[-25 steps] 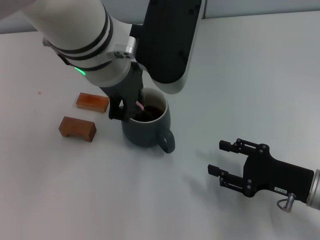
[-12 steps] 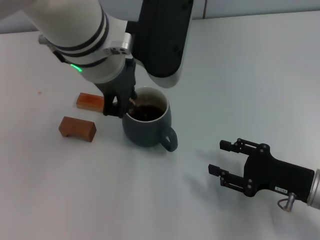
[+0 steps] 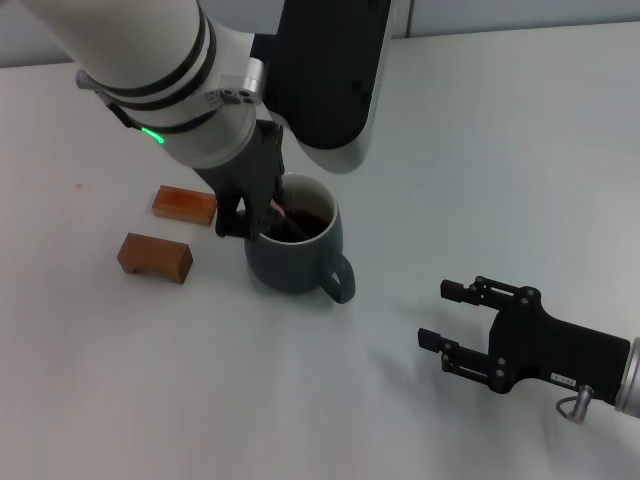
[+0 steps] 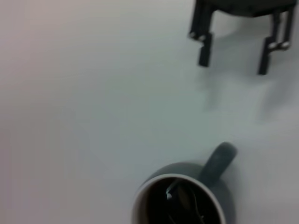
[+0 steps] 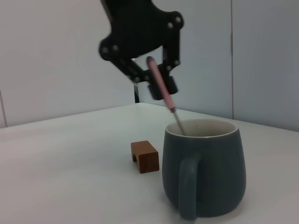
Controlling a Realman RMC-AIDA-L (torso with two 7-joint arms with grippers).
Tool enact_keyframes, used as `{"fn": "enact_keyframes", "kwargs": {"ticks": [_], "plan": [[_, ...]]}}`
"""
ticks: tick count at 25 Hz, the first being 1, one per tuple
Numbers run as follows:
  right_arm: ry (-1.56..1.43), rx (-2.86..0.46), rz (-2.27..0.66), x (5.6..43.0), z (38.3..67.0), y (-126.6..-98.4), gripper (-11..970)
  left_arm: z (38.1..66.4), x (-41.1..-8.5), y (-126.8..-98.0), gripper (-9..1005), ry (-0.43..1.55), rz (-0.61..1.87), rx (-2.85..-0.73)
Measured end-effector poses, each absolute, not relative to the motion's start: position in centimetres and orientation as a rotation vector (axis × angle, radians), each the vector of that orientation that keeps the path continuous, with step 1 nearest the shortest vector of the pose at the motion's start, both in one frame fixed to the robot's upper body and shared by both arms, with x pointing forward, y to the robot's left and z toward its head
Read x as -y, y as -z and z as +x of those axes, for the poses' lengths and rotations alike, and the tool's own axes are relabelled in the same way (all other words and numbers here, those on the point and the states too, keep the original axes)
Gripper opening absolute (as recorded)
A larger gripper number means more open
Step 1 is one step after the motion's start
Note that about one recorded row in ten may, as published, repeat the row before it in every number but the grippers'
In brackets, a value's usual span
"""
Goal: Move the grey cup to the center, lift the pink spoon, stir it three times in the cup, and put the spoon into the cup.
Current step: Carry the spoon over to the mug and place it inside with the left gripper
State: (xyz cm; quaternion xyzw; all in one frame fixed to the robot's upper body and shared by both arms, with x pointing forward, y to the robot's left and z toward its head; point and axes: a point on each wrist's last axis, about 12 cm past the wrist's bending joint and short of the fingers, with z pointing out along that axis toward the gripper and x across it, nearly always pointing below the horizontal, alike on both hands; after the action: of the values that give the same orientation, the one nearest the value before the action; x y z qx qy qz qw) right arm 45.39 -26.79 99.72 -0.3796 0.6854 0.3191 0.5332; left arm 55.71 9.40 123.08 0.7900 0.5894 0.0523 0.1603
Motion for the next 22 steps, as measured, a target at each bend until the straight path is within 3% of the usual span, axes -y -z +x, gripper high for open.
{"fn": "enact_keyframes", "kwargs": {"ticks": [7, 22], "plan": [[-0.764, -1.633, -0.905, 26.79, 45.32, -99.72, 657, 56.73, -9.83, -122.74, 130, -0.234, 2.194, -1.734], [-0.773, -1.632, -0.906, 26.65, 45.19, -99.68, 657, 56.32, -9.6, -122.46, 129, -0.172, 2.207, -1.707]]}}
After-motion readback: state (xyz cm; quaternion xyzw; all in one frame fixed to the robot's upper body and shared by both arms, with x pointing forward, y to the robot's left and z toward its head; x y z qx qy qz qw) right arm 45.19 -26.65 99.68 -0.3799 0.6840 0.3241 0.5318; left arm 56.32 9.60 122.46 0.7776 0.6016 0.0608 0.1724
